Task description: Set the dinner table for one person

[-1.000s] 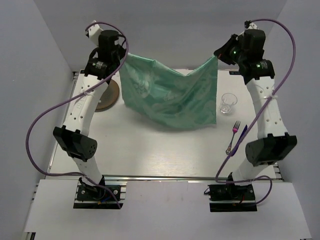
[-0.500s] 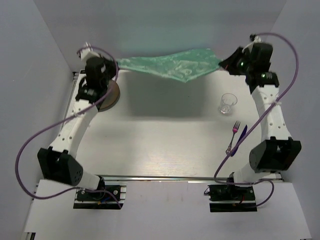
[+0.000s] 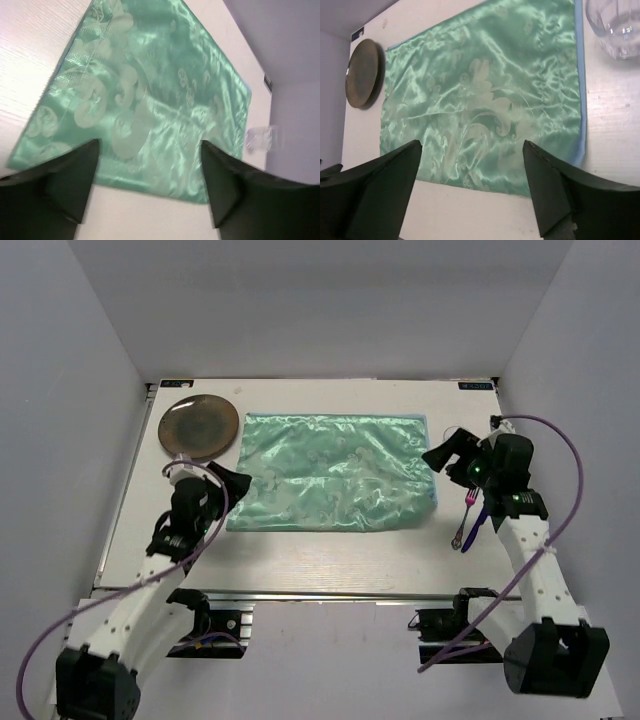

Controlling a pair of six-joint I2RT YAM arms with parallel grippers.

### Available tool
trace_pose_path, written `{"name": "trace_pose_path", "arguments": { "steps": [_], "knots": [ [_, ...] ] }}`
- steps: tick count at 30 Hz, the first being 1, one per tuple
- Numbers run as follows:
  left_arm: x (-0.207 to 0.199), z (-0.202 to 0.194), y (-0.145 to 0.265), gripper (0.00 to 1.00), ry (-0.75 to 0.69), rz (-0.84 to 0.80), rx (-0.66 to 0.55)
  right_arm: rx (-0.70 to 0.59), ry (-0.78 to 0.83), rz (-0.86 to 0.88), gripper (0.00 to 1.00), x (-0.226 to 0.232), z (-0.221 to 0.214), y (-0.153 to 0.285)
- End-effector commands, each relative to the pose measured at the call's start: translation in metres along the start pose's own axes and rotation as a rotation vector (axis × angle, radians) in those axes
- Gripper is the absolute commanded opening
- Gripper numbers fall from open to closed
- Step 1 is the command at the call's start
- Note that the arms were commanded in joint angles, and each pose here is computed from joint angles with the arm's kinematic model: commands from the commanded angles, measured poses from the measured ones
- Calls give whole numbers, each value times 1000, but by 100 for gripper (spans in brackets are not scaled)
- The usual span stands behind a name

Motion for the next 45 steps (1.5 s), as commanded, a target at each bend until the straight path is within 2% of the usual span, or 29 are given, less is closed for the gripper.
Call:
{"name": "trace_pose_path", "arguments": {
  "steps": [1, 5, 8, 9, 10, 11, 14, 15, 18, 22, 34, 42, 45],
  "knots": [
    [-7, -3, 28, 98, 23, -69, 23, -121, 91, 61, 89, 17, 34, 9],
    [-23, 10, 30, 98, -18, -63, -1, -39, 91, 59, 89, 17, 35, -6],
    [-35, 8, 3, 98, -53, 15, 71, 49, 95, 71, 89, 22, 19, -31],
    [-24, -1, -19, 98, -66, 105, 129, 80, 106, 49, 89, 18, 16, -37],
    [-44, 1, -27, 98, -81, 87, 152, 165, 99, 5, 89, 13, 3, -52],
    [-28, -10, -48, 98, -88, 174, 205, 196, 100, -13, 89, 9, -2, -59],
    [-30, -14, -76, 98, -97, 237, 245, 271, 98, -81, 89, -2, -27, -80],
    [-15, -22, -89, 98, -101, 296, 273, 305, 102, -102, 89, -6, -38, -88],
    [-6, -32, -102, 98, -95, 336, 298, 372, 109, -127, 89, -13, -60, -102],
    [13, -42, -99, 98, -48, 405, 290, 459, 111, -181, 89, -30, -88, -121],
    [49, -58, -88, 98, -7, 496, 278, 520, 93, -244, 89, -48, -113, -145],
    [43, -52, -84, 98, -13, 494, 258, 511, 92, -241, 89, -43, -103, -150],
    [32, -40, -83, 98, -20, 479, 230, 466, 89, -210, 89, -35, -92, -148]
  ]
}}
Point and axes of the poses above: each gripper's point midway between its finger pads, its own y axis back along the fingers, its own x axis along the line the jaws close on, z = x × y, the point moved 3 cm from there along y, back along the fingers, and after that the axes turned 13 degrees about y, right-handed, at the moved point
